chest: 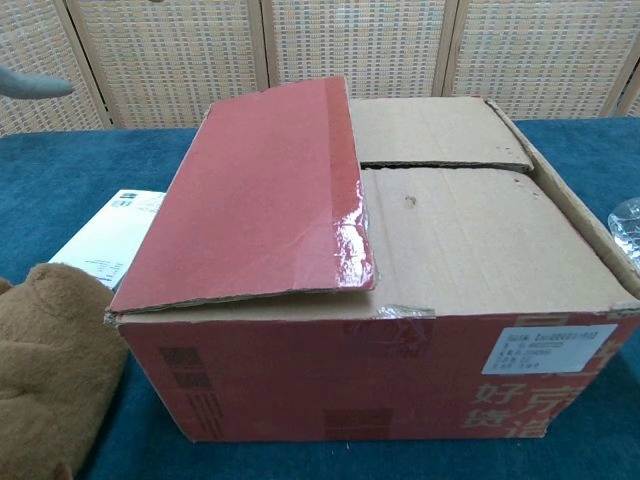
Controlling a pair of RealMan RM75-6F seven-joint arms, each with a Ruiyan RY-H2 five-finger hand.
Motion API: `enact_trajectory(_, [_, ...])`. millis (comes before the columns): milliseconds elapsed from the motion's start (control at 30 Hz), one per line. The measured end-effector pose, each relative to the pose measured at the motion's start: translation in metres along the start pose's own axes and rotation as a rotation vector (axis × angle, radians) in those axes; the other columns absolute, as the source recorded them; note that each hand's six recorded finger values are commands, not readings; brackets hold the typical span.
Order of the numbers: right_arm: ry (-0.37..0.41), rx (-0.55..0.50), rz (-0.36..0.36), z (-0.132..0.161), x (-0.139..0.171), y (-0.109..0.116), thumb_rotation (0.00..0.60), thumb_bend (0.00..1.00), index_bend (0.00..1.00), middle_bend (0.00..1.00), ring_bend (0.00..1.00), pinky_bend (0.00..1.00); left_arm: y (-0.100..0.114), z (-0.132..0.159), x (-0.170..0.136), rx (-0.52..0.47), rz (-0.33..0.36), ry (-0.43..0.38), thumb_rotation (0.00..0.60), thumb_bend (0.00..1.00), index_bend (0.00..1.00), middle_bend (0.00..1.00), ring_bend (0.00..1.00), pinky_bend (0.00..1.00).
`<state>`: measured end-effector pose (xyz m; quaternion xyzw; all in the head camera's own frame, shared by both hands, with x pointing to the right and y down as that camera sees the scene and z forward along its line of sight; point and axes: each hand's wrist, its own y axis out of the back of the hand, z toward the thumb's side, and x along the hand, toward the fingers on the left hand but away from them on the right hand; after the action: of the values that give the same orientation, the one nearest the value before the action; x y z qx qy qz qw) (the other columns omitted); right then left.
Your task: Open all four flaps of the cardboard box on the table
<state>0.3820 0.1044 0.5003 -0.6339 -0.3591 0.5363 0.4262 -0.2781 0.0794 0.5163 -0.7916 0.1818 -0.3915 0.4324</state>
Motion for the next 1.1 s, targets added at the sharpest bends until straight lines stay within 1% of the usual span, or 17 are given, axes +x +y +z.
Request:
enact_trajectory(167, [-0.017, 0.007, -0.005, -0.003, 0.005, -0.003, 0.6, 0.12, 0.13, 0.07, 0.0, 0.04, 0.004, 0.02, 0.025, 0.019, -0.05, -0.112, 0.557, 0.5, 0.07, 0.0, 0.0, 0.0])
enact_trajectory(233, [-0.023, 0.01, -0.005, -0.005, 0.007, -0.004, 0.6, 0.13, 0.13, 0.07, 0.0, 0.04, 0.004, 0.026, 0.032, 0.023, -0.066, -0.138, 0.558, 0.53, 0.07, 0.0, 0.0, 0.0])
enact_trajectory(367, [-0.043, 0.008, -0.002, -0.008, 0.013, -0.01, 0.6, 0.13, 0.13, 0.07, 0.0, 0.04, 0.001, 0.046, 0.056, 0.029, -0.116, -0.21, 0.557, 0.59, 0.07, 0.0, 0.0, 0.0])
enact_trajectory(467, [-0.055, 0.005, -0.001, -0.01, 0.015, -0.013, 0.6, 0.13, 0.13, 0.07, 0.0, 0.04, -0.002, 0.061, 0.072, 0.032, -0.148, -0.255, 0.555, 0.61, 0.07, 0.0, 0.0, 0.0])
enact_trajectory(700, [-0.079, -0.025, 0.0, -0.013, 0.018, -0.02, 0.6, 0.13, 0.13, 0.07, 0.0, 0.04, -0.008, 0.084, 0.094, 0.039, -0.173, -0.318, 0.558, 0.65, 0.09, 0.01, 0.0, 0.0])
enact_trajectory(733, [-0.083, -0.035, 0.0, -0.013, 0.018, -0.021, 0.6, 0.13, 0.13, 0.07, 0.0, 0.04, -0.01, 0.087, 0.097, 0.043, -0.177, -0.327, 0.558, 0.66, 0.1, 0.02, 0.0, 0.0])
enact_trajectory(900, [-0.095, -0.063, -0.011, -0.016, 0.02, -0.023, 0.6, 0.13, 0.13, 0.07, 0.0, 0.04, -0.015, 0.103, 0.114, 0.074, -0.195, -0.361, 0.557, 0.83, 0.13, 0.07, 0.0, 0.0])
enact_trajectory(967, [-0.096, -0.067, -0.013, -0.016, 0.02, -0.023, 0.6, 0.13, 0.13, 0.07, 0.0, 0.04, -0.017, 0.107, 0.118, 0.072, -0.199, -0.368, 0.557, 0.85, 0.15, 0.1, 0.0, 0.0])
enact_trajectory(1100, [-0.106, -0.075, -0.011, -0.02, 0.022, -0.024, 0.6, 0.13, 0.13, 0.07, 0.0, 0.04, -0.02, 0.119, 0.127, 0.054, -0.208, -0.386, 0.557, 0.85, 0.18, 0.14, 0.0, 0.0])
